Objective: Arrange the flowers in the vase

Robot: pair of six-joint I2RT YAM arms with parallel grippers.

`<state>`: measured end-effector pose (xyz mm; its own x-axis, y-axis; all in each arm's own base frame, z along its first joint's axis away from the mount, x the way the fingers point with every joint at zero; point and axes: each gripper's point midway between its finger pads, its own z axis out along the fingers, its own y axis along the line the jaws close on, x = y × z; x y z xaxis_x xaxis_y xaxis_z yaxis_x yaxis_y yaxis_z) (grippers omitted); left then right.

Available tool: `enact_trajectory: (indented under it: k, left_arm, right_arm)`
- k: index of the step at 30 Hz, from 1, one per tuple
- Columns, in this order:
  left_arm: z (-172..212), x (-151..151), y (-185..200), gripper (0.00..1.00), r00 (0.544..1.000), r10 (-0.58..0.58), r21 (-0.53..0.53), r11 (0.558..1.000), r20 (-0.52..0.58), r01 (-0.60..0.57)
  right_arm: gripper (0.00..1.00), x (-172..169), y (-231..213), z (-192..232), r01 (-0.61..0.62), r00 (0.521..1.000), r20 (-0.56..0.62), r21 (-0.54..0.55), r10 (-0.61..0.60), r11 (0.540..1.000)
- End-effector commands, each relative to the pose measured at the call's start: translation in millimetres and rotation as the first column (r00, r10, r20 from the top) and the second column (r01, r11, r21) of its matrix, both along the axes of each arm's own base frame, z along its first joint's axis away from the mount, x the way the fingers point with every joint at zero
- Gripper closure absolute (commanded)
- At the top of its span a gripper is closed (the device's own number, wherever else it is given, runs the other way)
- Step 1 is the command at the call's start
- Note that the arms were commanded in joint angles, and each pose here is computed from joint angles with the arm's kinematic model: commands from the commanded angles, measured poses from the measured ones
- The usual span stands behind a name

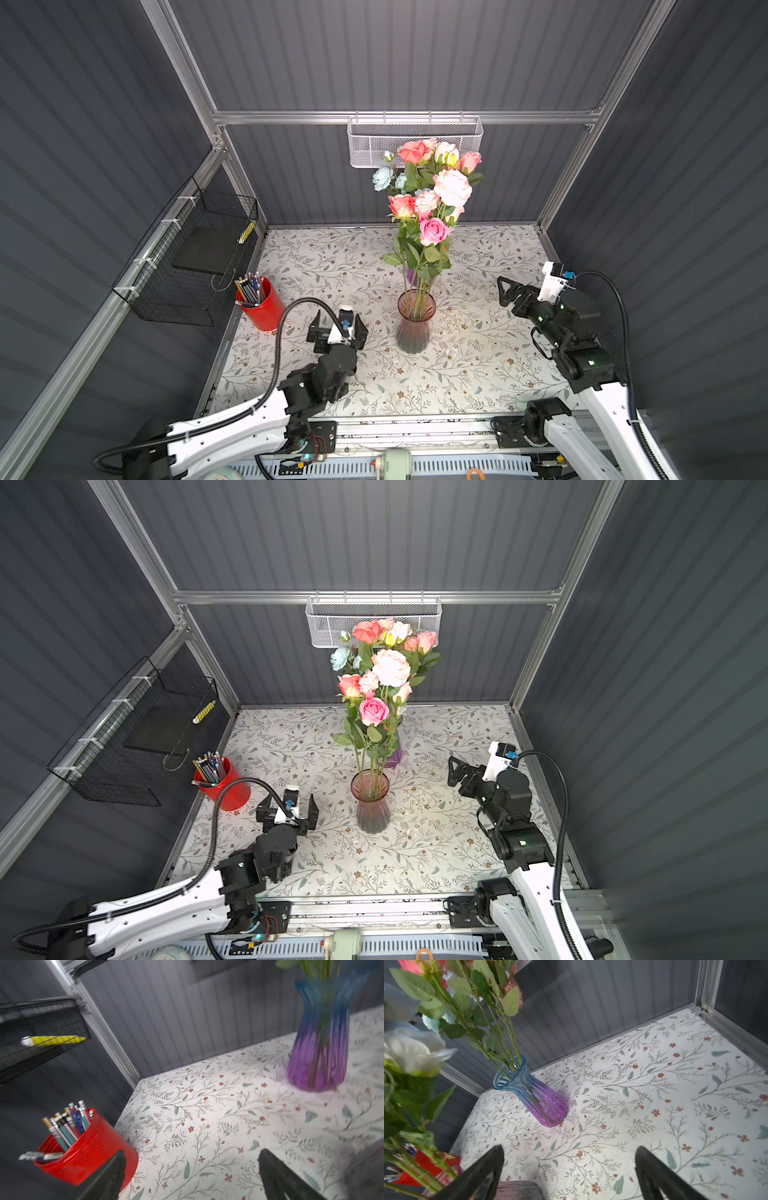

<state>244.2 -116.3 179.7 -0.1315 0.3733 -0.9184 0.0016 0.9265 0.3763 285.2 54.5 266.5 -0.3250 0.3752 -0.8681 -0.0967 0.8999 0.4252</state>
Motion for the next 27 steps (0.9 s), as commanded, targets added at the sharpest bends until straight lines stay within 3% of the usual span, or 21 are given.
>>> enact_trajectory:
  k: [1, 5, 10, 13, 17, 20, 21, 25, 27]
  left_arm:
    - [53.0, 21.8, 30.8, 0.0, 0.964, 0.105, -0.166, 0.984, 0.245, -0.066]
    - [4.0, 65.2, 66.9, 0.0, 0.974, 0.2, -0.224, 0.959, 0.108, -0.172]
    - [-28.4, 88.1, 100.1, 0.0, 0.944, 0.309, -0.222, 0.934, 0.117, -0.279]
    - [-54.0, 102.5, 101.7, 0.0, 0.946, 0.31, -0.177, 0.94, 0.091, -0.291]
    - [-74.2, 127.4, 94.8, 0.0, 0.973, 0.229, -0.144, 0.964, 0.031, -0.223]
    - [-90.5, 134.6, 106.0, 0.01, 0.978, 0.199, -0.223, 0.953, -0.061, -0.207]
    - [-88.4, 139.7, 110.2, 0.0, 0.981, 0.191, -0.238, 0.952, -0.038, -0.195]
    - [-97.1, 145.3, 128.2, 0.0, 0.954, 0.275, -0.264, 0.918, -0.118, -0.297]
    - [-102.0, 154.1, 127.0, 0.0, 0.95, 0.272, -0.242, 0.922, -0.152, -0.303]
  right_arm:
    - [0.01, 6.7, -1.2, 29.2, -0.002, 0.982, 0.189, -0.141, 0.029, 0.99]
    - [0.01, 12.2, 7.3, 12.2, -0.049, 0.97, 0.219, -0.237, 0.102, 0.97]
    - [0.01, 14.6, 7.9, -2.1, -0.051, 0.961, 0.239, -0.337, 0.138, 0.94]
    - [0.01, 17.8, 6.4, -8.9, -0.034, 0.957, 0.259, -0.354, 0.133, 0.935]
    - [0.01, 24.1, 2.6, -20.8, -0.01, 0.959, 0.258, -0.391, 0.12, 0.92]
    - [0.01, 27.4, 0.3, -28.5, 0.01, 0.955, 0.273, -0.429, 0.119, 0.903]
    - [0.01, 28.1, -1.4, -30.1, 0.027, 0.95, 0.29, -0.436, 0.112, 0.899]
    - [0.01, 27.4, -20.1, -30.8, 0.176, 0.914, 0.405, -0.416, 0.009, 0.892]
    - [0.01, 27.0, -26.3, -38.3, 0.22, 0.905, 0.425, -0.443, -0.012, 0.869]
